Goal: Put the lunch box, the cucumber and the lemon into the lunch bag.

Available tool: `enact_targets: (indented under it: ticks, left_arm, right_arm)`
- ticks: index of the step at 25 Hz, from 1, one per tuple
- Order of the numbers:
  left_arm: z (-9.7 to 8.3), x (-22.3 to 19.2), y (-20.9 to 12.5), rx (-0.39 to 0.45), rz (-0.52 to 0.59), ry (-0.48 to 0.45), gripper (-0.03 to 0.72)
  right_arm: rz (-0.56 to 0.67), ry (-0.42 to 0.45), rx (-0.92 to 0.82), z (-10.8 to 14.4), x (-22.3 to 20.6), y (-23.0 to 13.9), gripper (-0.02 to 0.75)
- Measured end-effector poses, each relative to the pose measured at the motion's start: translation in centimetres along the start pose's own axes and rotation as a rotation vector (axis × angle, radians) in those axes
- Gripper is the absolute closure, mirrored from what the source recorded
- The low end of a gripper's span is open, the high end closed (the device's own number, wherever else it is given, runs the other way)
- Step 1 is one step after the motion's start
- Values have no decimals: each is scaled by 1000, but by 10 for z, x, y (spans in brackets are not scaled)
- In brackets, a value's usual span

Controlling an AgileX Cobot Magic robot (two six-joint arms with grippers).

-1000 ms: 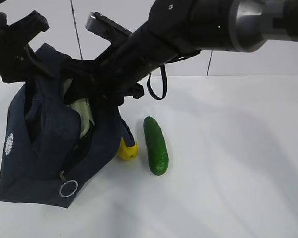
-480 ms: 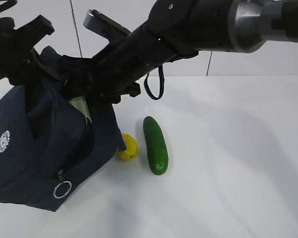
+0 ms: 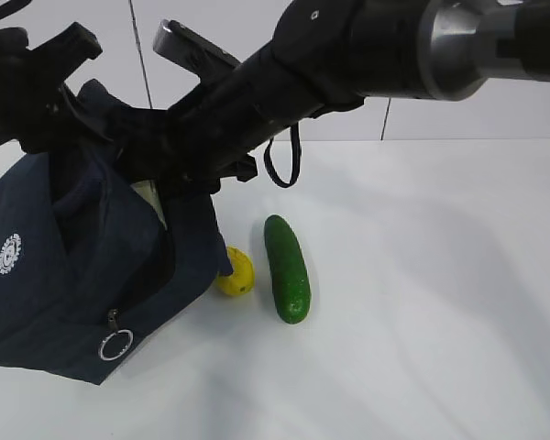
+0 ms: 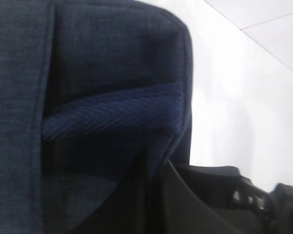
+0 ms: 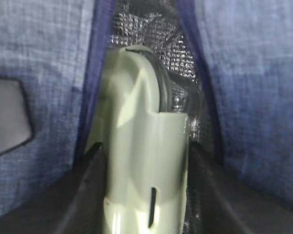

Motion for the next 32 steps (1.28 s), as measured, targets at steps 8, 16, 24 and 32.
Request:
enact_targets:
  ticks: [8,16,24,32]
  left_arm:
    - [-2,0,-1,-6,5,-13,694]
    - [-1,-1,0,-27,4,-6,694]
    - [2,-1,-1,-37,14,7,694]
    - [14,3,9,-56,14,35,694]
  right_arm:
    - [23,10,-15,-4,-9,-6,346]
    - [-3,64,1,3,-9,-1,231]
    - [56,96,12,4,-3,-8,222]
    - [105,4,181,-6,49,5,220]
Point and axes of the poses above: a point on each arm's last joint axis where the gripper is mounted, x pointing back along that axis away from the gripper, z along the wrist's bending axis when the last joint is at zero, y = z × x, the point moved 7 cm from there along -x, pointing out along that axis toward the gripper, and after that the axes turned 5 degrees about x, right-handed, at the moved point
